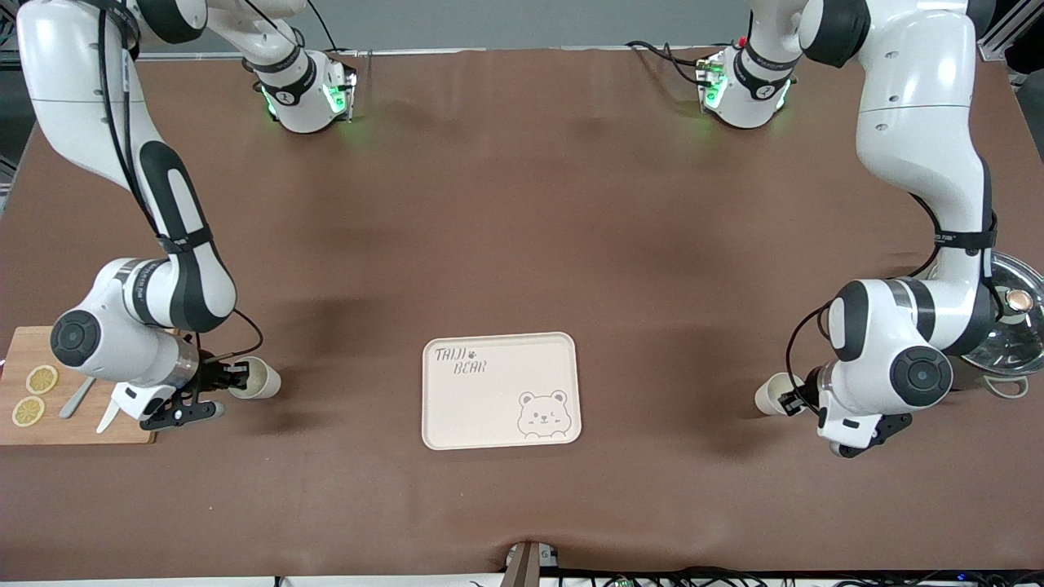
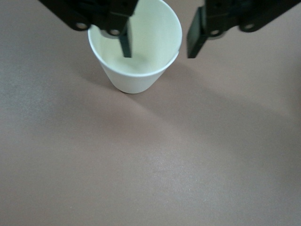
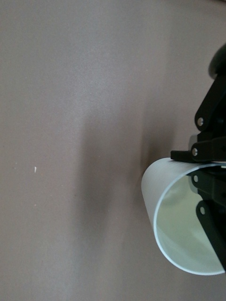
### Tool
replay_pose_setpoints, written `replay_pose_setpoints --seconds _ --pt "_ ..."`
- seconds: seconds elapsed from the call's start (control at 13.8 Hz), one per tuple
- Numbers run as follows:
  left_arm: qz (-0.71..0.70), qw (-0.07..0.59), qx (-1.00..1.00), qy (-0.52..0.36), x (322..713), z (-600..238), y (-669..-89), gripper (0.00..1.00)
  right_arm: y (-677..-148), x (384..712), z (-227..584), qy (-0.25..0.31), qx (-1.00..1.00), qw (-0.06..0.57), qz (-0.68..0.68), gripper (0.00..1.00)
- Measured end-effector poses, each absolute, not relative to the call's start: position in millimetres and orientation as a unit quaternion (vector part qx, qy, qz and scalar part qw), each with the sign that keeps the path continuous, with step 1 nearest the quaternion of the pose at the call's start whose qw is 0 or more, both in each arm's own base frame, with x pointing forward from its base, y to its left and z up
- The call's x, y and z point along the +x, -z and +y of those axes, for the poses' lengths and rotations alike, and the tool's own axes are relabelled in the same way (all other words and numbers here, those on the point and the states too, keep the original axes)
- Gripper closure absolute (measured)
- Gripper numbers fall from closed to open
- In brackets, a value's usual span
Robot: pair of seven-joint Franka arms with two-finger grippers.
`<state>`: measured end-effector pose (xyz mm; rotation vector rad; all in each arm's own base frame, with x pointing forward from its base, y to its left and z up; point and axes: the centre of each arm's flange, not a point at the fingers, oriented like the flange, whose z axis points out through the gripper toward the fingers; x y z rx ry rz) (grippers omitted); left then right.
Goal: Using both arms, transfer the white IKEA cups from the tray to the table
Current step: 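Set the cups on the table and open both grippers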
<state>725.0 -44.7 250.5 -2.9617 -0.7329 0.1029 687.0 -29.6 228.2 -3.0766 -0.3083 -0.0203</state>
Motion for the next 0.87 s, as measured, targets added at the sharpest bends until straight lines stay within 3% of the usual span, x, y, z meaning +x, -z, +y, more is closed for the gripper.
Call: replay_pose_setpoints --seconds 0.29,0.43,0.58,0.87 --pt "-0.241 0.041 -0.969 -0.025 728.0 -43.2 -262.4 0.01 -221.4 687.2 -29.8 0.007 -0.995 0.024 -0.099 0.96" --pt "-0.239 0.036 -0.97 -0.011 731.3 -39.4 -282.0 0.0 -222.4 687.9 -30.2 0.009 -0.995 0.023 -0.099 0.83" --pt "-0.24 0.028 -0.97 0.009 733.7 -35.1 -313.1 0.0 -224.4 689.3 -30.8 0.011 -0.995 0.023 -0.099 0.77" --pt "-0.237 0.013 -0.97 0.047 732.5 -32.1 -376.4 0.0 -232.8 694.9 -31.7 0.02 -0.995 0.022 -0.099 0.37"
